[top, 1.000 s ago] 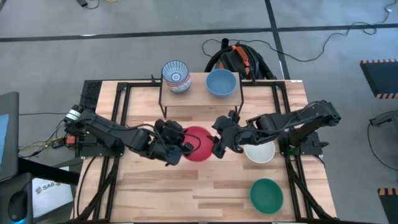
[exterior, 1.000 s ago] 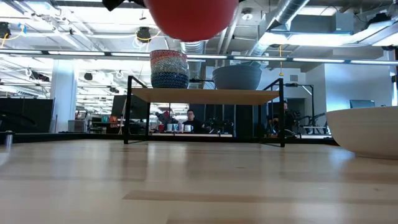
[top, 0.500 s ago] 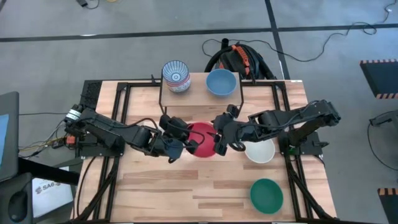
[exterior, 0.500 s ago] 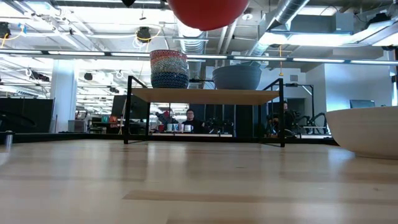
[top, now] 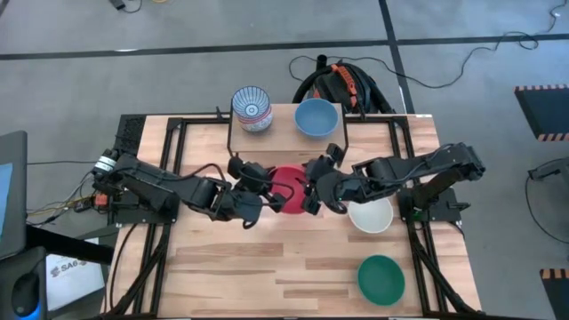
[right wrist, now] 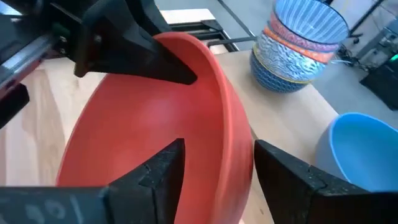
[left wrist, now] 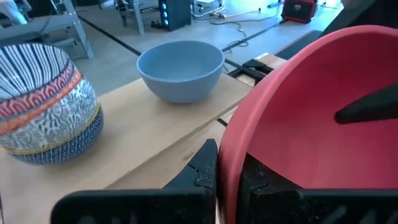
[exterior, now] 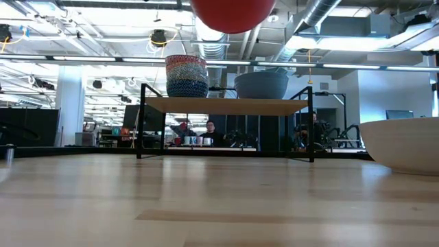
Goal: Place and stack bowls onto a shelf
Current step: Stack the red bowl on top of the blue bowl on the shelf
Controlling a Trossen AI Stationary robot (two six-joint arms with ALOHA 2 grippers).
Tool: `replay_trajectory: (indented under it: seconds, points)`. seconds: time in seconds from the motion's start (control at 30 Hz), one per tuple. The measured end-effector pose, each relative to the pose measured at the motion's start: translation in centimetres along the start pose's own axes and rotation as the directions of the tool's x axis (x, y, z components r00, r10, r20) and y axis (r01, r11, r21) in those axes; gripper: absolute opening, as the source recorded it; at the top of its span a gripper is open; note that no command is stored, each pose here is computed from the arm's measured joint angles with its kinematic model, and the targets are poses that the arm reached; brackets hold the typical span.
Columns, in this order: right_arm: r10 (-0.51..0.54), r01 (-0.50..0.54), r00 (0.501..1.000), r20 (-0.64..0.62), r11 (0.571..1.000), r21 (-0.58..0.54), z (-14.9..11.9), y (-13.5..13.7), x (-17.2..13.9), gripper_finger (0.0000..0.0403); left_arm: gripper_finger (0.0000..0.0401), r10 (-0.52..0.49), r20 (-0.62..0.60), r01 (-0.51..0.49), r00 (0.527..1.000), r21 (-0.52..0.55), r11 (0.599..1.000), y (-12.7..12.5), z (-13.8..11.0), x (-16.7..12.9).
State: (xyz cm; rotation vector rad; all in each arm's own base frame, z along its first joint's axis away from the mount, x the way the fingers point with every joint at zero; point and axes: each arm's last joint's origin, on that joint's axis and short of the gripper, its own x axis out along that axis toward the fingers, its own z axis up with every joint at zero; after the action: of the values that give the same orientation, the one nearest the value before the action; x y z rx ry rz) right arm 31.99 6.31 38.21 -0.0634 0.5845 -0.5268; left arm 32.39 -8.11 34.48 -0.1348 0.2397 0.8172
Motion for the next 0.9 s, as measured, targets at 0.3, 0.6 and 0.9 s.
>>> replay_trajectory:
  seconds: [0.3, 0.6, 0.9]
  points:
    - [-0.044, 0.047, 0.997, -0.063, 0.997, 0.059, 0.0, -2.2, 1.5, 0.0073, 0.0022, -0.089, 0.004, 0.089, 0.996, 0.008, 0.996, -0.2, 0.9, 0.7]
    - [-0.139, 0.14, 0.982, -0.124, 0.99, 0.001, 0.5, -6.9, 4.0, 0.0031, 0.0099, -0.129, 0.011, 0.13, 0.992, -0.066, 0.989, 1.3, 2.5, -0.6]
    - [-0.164, 0.223, 0.954, -0.251, 0.948, 0.229, -0.2, -19.7, 8.3, 0.0031, 0.0153, -0.119, -0.039, 0.114, 0.992, -0.128, 0.985, 3.0, 2.7, -2.1]
